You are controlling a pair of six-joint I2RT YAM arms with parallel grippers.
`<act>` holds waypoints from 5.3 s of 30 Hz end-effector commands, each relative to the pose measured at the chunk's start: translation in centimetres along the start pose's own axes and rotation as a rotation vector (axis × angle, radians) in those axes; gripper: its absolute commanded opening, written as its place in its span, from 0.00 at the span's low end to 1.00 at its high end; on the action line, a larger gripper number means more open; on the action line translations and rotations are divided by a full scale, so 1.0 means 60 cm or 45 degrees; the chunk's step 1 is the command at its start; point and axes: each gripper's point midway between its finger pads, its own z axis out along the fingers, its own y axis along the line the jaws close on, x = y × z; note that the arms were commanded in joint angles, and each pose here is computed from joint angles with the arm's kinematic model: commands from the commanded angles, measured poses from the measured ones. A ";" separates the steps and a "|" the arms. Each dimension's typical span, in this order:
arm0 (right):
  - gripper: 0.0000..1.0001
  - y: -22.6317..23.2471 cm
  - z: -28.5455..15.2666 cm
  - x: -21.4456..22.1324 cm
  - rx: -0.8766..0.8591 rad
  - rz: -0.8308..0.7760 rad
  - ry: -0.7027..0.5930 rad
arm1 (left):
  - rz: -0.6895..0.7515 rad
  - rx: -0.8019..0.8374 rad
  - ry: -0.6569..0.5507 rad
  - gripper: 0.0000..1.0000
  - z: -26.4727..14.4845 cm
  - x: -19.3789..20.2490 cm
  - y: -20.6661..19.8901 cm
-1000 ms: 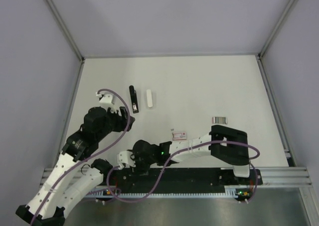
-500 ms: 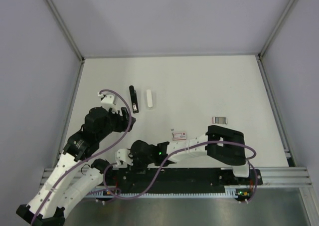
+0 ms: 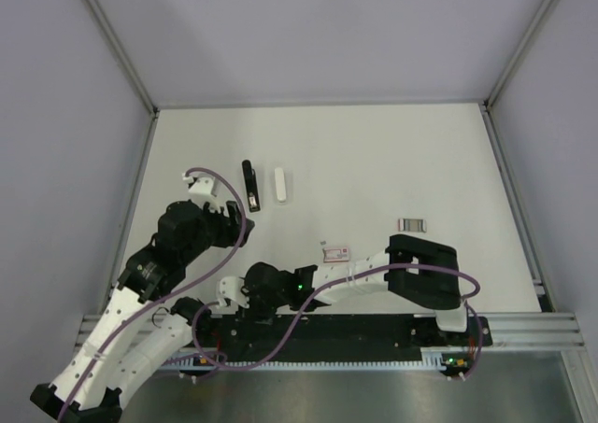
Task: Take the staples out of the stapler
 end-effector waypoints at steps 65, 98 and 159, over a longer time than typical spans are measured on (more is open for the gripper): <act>0.26 -0.033 -0.023 0.027 0.230 -0.042 0.092 | 0.017 -0.004 -0.045 0.70 0.005 -0.012 0.001; 0.06 -0.202 -0.216 0.038 0.606 0.367 -0.016 | 0.021 0.005 -0.059 0.70 0.002 -0.014 -0.001; 0.09 -0.369 -0.595 0.494 1.601 1.507 0.281 | 0.033 0.132 0.100 0.70 0.031 0.020 -0.030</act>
